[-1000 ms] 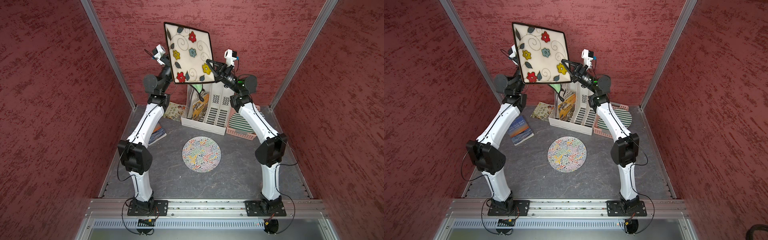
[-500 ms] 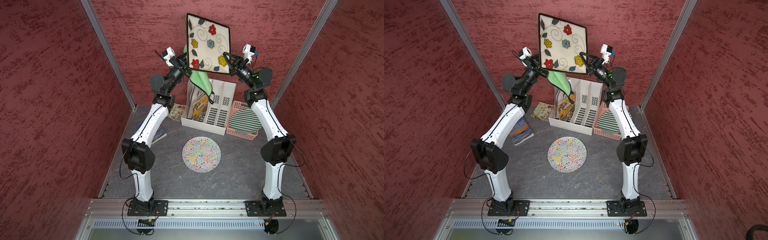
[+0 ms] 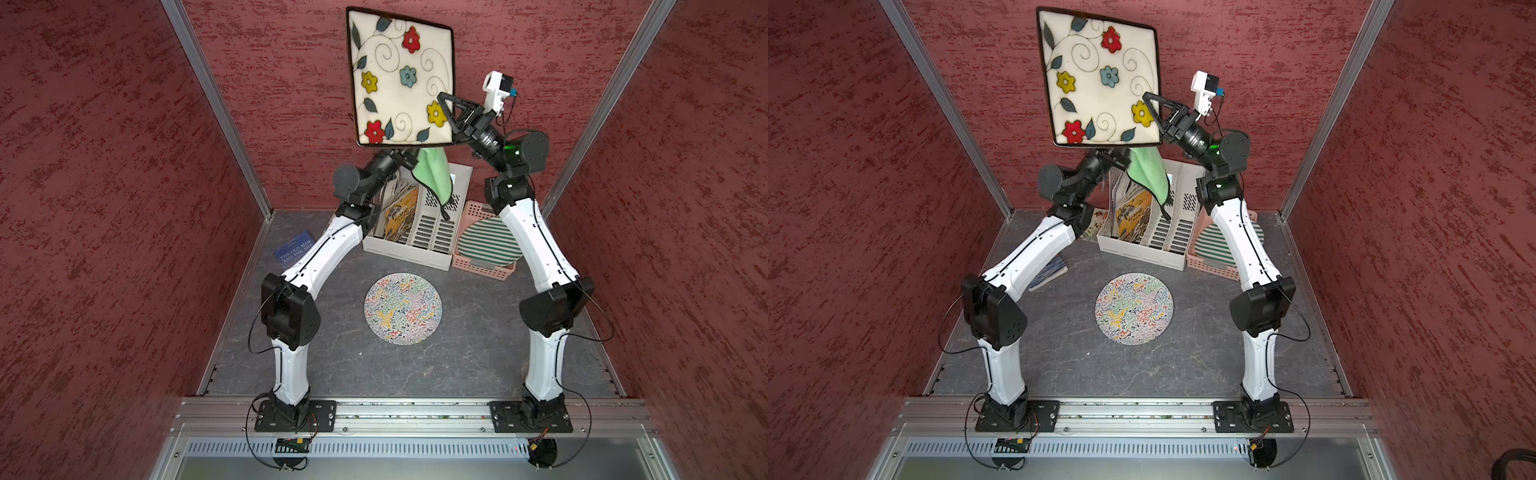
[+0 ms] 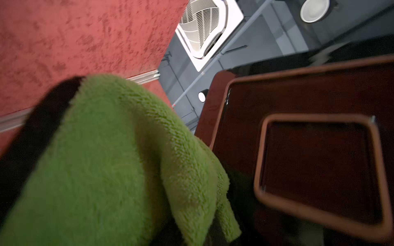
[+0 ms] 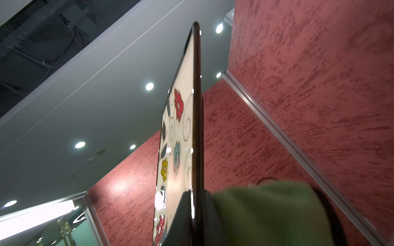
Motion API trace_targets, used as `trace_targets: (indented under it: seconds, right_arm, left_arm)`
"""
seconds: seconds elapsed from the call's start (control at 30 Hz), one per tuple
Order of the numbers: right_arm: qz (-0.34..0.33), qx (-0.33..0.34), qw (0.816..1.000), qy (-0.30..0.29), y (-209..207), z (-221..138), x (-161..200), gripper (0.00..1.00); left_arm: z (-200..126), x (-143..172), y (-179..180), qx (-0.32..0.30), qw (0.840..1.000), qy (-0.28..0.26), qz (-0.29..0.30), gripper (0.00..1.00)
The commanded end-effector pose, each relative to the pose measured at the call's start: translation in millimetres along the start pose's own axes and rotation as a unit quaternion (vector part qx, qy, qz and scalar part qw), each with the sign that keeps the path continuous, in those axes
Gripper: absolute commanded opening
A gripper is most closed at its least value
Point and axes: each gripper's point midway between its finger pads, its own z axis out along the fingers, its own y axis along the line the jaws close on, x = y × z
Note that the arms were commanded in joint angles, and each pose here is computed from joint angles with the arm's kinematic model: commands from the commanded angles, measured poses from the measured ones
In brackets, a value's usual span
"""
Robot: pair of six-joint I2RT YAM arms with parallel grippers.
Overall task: Wipe the wet plate dry
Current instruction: Wipe the plate with towel.
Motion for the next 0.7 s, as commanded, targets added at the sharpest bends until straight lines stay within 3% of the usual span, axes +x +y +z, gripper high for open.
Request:
trace_targets:
  seconds: [0.0,0.13,0.17,0.27,0.3,0.37,0.43,0.57,0.67]
  right_arm:
    - [-0.03,0.077,0.991,-0.109,-25.6,-23.6,-59.1,0.0]
    - [-0.069,0.146,0.981,-0.105,-35.0,-41.6,-61.5,0.0]
    - [-0.082,0.167,0.978,-0.094,-38.4,-44.2,-56.3,0.0]
    - [-0.116,0.213,0.969,-0.053,-49.9,-47.8,-32.6,0.0]
    - [-0.123,0.219,0.967,-0.041,-49.4,-47.0,-23.6,0.0]
    - [-0.141,0.233,0.962,-0.019,-49.2,-45.5,-5.7,0.0]
    - [-0.155,0.238,0.959,0.0,-46.9,-41.1,10.8,0.0]
    - [-0.162,0.243,0.956,0.022,-39.2,-33.1,33.4,0.0]
    - [-0.138,0.239,0.961,0.008,-34.5,-29.5,33.1,0.0]
  left_arm:
    - [-23.7,26.4,-42.3,0.024,0.997,0.027,0.061,0.0]
    - [-55.9,30.8,-16.8,-0.102,0.987,0.011,0.124,0.0]
    - [-57.3,36.3,-34.4,-0.107,0.979,0.013,0.175,0.0]
    - [-75.5,40.8,0.4,-0.29,0.915,0.018,0.28,0.0]
    - [-79.8,41.3,9.2,-0.332,0.88,0.029,0.338,0.0]
    - [-84.5,36.3,24.0,-0.386,0.831,0.042,0.399,0.0]
    - [-83.9,28.5,43.7,-0.418,0.802,0.057,0.423,0.0]
    - [-66.1,25.0,72.2,-0.434,0.771,0.101,0.454,0.0]
    - [-62.7,26.5,100.8,-0.445,0.764,0.132,0.448,0.0]
